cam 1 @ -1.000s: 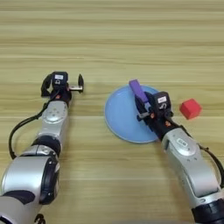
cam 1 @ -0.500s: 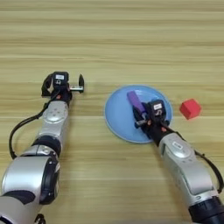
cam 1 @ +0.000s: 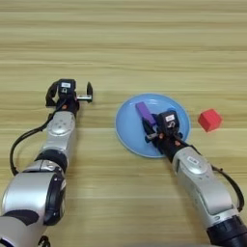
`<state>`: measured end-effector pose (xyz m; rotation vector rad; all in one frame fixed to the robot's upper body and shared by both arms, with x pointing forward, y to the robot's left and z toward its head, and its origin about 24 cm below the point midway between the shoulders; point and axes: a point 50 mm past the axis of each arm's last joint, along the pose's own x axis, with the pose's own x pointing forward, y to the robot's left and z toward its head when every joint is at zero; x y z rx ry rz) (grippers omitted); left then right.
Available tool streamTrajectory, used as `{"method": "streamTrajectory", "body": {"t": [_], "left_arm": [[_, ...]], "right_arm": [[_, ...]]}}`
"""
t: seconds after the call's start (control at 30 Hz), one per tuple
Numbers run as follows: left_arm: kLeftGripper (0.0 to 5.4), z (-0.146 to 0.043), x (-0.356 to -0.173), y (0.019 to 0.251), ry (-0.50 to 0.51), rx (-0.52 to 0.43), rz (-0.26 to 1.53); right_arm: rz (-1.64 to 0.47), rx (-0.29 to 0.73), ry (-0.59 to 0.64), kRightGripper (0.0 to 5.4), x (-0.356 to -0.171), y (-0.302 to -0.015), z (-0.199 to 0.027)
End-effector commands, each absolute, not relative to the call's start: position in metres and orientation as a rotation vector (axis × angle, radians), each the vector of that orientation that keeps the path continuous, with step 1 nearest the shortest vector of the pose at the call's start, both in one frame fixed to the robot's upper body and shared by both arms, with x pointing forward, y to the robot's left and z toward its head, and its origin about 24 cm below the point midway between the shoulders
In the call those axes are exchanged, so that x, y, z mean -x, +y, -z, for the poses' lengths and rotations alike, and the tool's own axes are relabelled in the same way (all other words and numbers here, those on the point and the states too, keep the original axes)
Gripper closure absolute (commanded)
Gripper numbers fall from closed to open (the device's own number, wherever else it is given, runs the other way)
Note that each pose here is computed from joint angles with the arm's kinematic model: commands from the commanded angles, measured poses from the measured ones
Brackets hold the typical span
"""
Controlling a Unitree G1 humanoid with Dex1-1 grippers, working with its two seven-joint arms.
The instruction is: Move the objects on the table
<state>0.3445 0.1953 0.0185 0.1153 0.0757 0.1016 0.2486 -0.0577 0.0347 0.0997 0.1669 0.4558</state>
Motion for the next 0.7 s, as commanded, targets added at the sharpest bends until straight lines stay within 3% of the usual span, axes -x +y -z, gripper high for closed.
{"method": "streamTrajectory", "body": {"t": [0.03, 0.43, 0.7], "left_arm": [[0.00, -0.021, -0.347, 0.196, 0.073, -0.125, -0.103], [0.00, -0.021, -0.347, 0.195, 0.072, -0.125, -0.102], [0.00, -0.021, -0.346, 0.195, 0.070, -0.125, -0.101]], "right_arm": [[-0.492, -0.155, 0.153, 3.99, -0.247, -0.040, -0.040], [-0.494, -0.127, 0.121, 2.37, -0.247, -0.041, -0.043], [-0.414, -0.039, 0.047, 1.27, -0.256, -0.056, -0.049]]}}
